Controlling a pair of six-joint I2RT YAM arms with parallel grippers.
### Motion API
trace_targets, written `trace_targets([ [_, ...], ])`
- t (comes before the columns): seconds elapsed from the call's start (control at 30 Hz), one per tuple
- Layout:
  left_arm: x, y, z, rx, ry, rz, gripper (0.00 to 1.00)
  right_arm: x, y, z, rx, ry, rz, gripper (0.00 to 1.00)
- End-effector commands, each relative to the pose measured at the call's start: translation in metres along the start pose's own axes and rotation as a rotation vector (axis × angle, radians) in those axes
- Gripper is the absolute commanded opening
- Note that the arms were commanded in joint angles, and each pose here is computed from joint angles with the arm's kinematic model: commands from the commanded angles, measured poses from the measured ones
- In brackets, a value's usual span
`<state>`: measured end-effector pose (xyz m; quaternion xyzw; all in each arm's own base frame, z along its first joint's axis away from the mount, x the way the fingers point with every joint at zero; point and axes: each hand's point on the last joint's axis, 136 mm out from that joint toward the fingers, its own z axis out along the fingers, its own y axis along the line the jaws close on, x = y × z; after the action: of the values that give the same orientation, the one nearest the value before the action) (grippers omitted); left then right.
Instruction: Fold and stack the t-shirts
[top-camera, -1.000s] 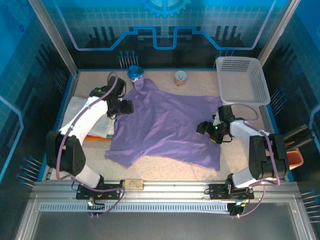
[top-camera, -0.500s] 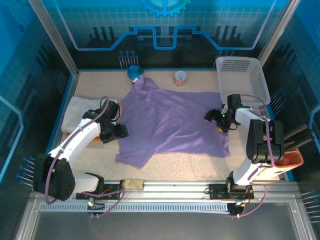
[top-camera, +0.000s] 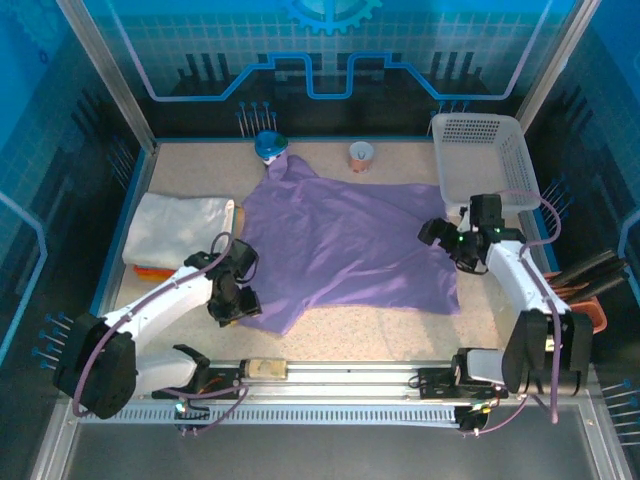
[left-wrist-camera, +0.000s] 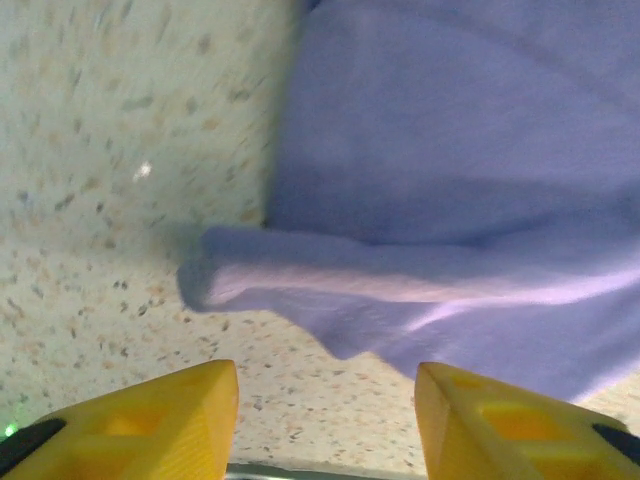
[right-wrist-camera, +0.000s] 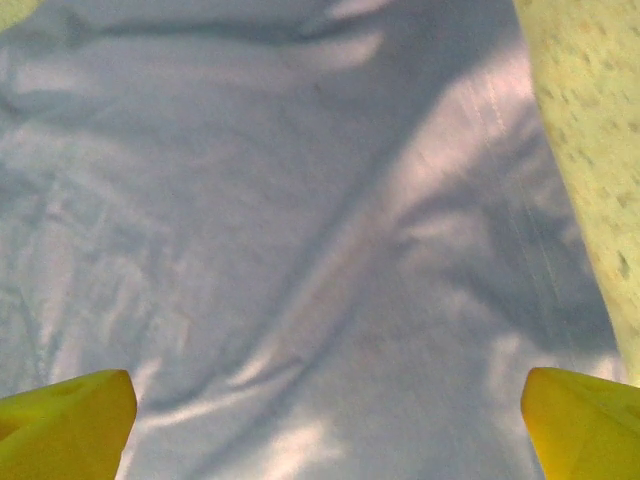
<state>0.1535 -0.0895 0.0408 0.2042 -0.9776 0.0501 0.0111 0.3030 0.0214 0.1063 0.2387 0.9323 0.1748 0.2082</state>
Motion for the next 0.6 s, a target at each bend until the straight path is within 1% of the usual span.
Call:
trace_targets([
  [0.0,-0.003,0.011,0.004,-0.033,-0.062,-0.097,0.48,0.04,-0.031,-0.005,0.116,0.089,0.058,1.0],
  [0.07,-0.005,0.016,0.002,-0.049,-0.095,-0.109,0.49,0.046,-0.039,-0.013,0.138,0.081,0.08,1.0],
  [0.2,-0.007,0.024,0.001,-0.074,-0.126,-0.11,0.49,0.053,-0.043,-0.017,0.133,0.068,0.093,1.0],
  [0.43,-0.015,0.021,0.019,-0.082,-0.14,-0.091,0.49,0.062,-0.052,-0.007,0.151,0.107,0.113,0.98],
  [0.57,-0.017,0.022,0.023,-0.104,-0.14,-0.082,0.49,0.063,-0.058,-0.01,0.17,0.1,0.115,0.97],
])
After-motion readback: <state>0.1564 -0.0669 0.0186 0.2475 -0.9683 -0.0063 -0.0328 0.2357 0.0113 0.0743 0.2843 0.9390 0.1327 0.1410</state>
